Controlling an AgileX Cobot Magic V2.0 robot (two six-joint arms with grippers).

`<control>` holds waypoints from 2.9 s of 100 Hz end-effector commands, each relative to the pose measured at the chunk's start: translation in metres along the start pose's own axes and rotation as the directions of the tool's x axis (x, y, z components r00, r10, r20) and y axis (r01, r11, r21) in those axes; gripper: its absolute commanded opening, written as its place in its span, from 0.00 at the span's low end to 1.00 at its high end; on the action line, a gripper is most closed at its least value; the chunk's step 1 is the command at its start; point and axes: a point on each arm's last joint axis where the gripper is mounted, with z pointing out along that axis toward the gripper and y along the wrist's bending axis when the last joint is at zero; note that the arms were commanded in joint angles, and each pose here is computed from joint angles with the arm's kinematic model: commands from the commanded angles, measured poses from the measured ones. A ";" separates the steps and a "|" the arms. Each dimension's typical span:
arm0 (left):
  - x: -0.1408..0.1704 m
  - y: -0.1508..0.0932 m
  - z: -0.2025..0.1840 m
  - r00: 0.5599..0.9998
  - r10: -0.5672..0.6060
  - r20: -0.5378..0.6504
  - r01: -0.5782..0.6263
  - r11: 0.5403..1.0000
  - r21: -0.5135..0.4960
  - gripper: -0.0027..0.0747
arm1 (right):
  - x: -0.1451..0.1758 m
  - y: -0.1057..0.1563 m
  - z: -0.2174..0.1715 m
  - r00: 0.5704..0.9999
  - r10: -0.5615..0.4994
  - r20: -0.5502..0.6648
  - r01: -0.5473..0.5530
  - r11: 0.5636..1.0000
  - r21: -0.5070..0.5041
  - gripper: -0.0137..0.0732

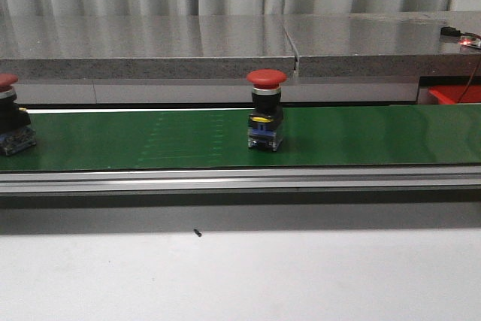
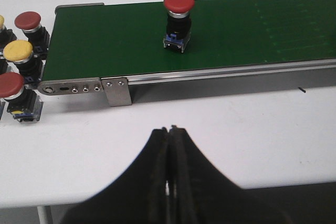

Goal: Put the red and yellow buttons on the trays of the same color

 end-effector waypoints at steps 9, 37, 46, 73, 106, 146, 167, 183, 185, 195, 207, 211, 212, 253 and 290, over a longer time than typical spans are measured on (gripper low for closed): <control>-0.011 -0.001 -0.004 0.997 -0.006 0.073 0.004 1.000 0.016 0.01 | -0.049 0.012 0.026 0.999 -0.027 -0.041 0.026 0.999 -0.041 0.05; -0.011 -0.001 -0.004 0.997 -0.006 0.074 0.004 1.000 0.016 0.01 | -0.083 0.048 0.060 0.955 -0.151 -0.255 0.109 0.979 -0.172 0.05; -0.011 -0.001 -0.004 0.997 -0.006 0.074 0.004 1.000 0.016 0.01 | -0.089 0.062 0.069 0.921 -0.202 -0.333 0.135 0.968 -0.213 0.05; -0.011 -0.001 -0.004 0.997 -0.006 0.074 0.004 1.000 0.016 0.01 | -0.111 0.094 0.092 0.868 -0.273 -0.415 0.154 0.943 -0.296 0.39; -0.011 -0.001 -0.004 0.997 -0.006 0.074 0.004 1.000 0.016 0.01 | -0.102 0.128 0.126 0.774 -0.297 -0.559 0.063 0.915 -0.399 0.83; -0.011 -0.001 -0.004 0.997 -0.006 0.074 0.004 1.000 0.016 0.01 | -0.075 0.147 0.175 0.666 -0.213 -0.715 -0.052 0.943 -0.329 0.83; -0.011 -0.001 -0.004 0.997 -0.006 0.074 0.004 1.000 0.016 0.01 | -0.059 0.148 0.196 0.647 -0.103 -0.755 -0.114 0.967 -0.230 0.77; -0.011 -0.001 -0.004 0.997 -0.006 0.074 0.004 1.000 0.016 0.01 | -0.051 0.150 0.205 0.640 -0.088 -0.763 -0.118 0.970 -0.211 0.69; -0.011 -0.001 -0.004 0.997 -0.006 0.074 0.004 1.000 0.016 0.01 | -0.050 0.150 0.205 0.639 -0.089 -0.764 -0.117 0.970 -0.211 0.67; -0.011 -0.001 -0.004 0.997 -0.006 0.074 0.004 1.000 0.016 0.01 | -0.049 0.148 0.208 0.642 -0.093 -0.761 -0.106 0.973 -0.207 0.55; -0.011 -0.001 -0.004 0.997 -0.006 0.074 0.004 1.000 0.016 0.01 | -0.050 0.147 0.210 0.654 -0.092 -0.751 -0.100 0.973 -0.206 0.40; -0.011 -0.001 -0.004 0.997 -0.006 0.074 0.004 1.000 0.016 0.01 | -0.050 0.147 0.210 0.655 -0.096 -0.749 -0.093 0.974 -0.206 0.38; -0.011 -0.001 -0.004 0.997 -0.006 0.074 0.004 1.000 0.016 0.01 | -0.050 0.146 0.210 0.656 -0.098 -0.749 -0.090 0.974 -0.206 0.37; -0.011 -0.001 -0.004 0.997 -0.006 0.074 0.004 1.000 0.016 0.01 | -0.090 0.086 0.196 0.724 -0.105 -0.682 -0.021 0.985 -0.174 0.36; -0.011 -0.001 -0.004 0.997 -0.006 0.074 0.004 1.000 0.016 0.01 | -0.119 -0.034 0.198 0.772 0.040 -0.634 -0.004 0.998 0.059 0.36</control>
